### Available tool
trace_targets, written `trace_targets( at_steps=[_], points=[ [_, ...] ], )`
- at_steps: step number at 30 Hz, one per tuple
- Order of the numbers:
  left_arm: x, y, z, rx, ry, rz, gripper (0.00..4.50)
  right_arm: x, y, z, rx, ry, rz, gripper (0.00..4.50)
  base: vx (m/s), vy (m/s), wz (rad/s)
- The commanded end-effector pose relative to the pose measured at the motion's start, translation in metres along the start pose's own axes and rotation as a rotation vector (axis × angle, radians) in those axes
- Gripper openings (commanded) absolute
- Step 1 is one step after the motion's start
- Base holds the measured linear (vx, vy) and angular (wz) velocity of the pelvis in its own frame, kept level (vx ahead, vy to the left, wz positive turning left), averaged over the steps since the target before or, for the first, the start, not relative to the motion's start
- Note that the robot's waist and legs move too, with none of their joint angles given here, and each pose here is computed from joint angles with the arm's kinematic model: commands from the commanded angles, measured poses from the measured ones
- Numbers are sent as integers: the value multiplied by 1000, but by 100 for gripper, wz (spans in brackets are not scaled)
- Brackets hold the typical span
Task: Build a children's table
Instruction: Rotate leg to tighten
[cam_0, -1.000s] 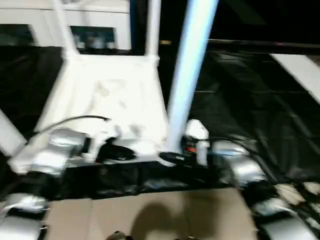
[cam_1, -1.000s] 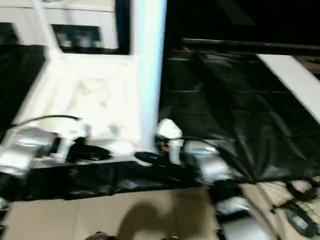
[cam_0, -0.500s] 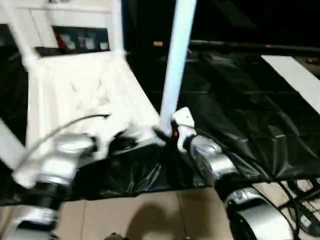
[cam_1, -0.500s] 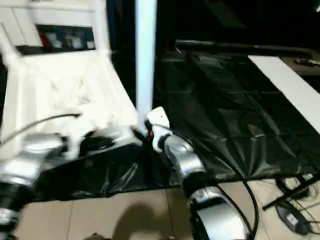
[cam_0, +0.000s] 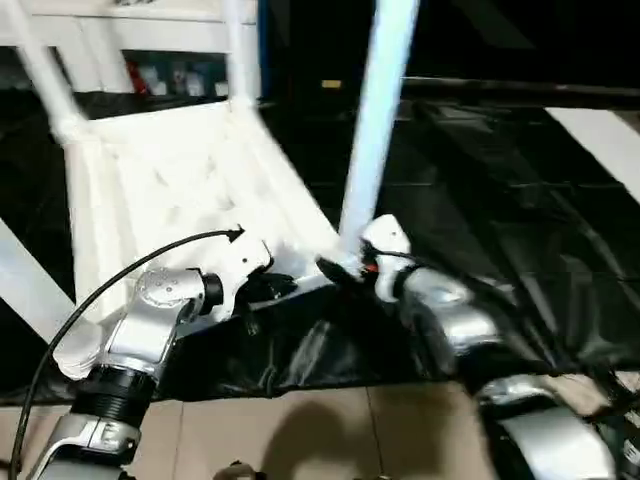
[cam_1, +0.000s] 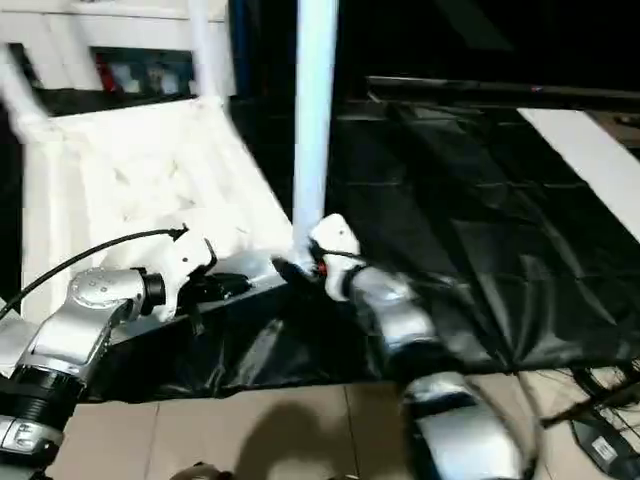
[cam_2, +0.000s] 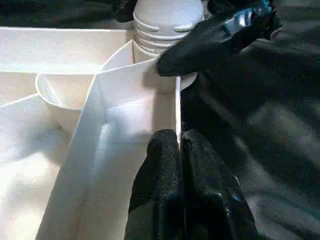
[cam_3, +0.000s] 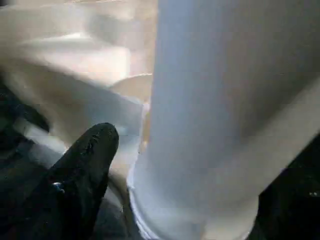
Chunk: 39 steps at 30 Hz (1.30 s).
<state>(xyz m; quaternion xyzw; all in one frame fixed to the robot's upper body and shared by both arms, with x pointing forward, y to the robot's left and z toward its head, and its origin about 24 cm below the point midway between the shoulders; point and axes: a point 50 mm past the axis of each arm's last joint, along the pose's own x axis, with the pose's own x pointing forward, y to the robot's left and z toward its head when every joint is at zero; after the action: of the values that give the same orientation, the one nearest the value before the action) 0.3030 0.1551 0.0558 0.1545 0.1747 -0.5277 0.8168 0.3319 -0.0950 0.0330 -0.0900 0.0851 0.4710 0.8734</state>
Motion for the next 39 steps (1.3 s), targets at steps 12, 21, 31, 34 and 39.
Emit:
trace_targets(
  at_steps=[12,21,31,34,39],
  points=[
    [-5,-8,11,42,-28,-299,0,-32,16,-9,-62,117,509,358,0,0,0],
    [-11,-5,9,42,-7,-324,0,-32,19,-7,-30,113,575,299,0,0,0],
    [3,6,14,24,-44,-91,0,-12,23,-13,13,102,366,273,0,0,0],
    [16,12,21,-8,-68,56,0,9,20,-16,65,111,102,273,0,0,0],
    [38,3,29,-13,-84,110,0,37,22,-11,197,108,-179,272,0,0,0]
  ],
)
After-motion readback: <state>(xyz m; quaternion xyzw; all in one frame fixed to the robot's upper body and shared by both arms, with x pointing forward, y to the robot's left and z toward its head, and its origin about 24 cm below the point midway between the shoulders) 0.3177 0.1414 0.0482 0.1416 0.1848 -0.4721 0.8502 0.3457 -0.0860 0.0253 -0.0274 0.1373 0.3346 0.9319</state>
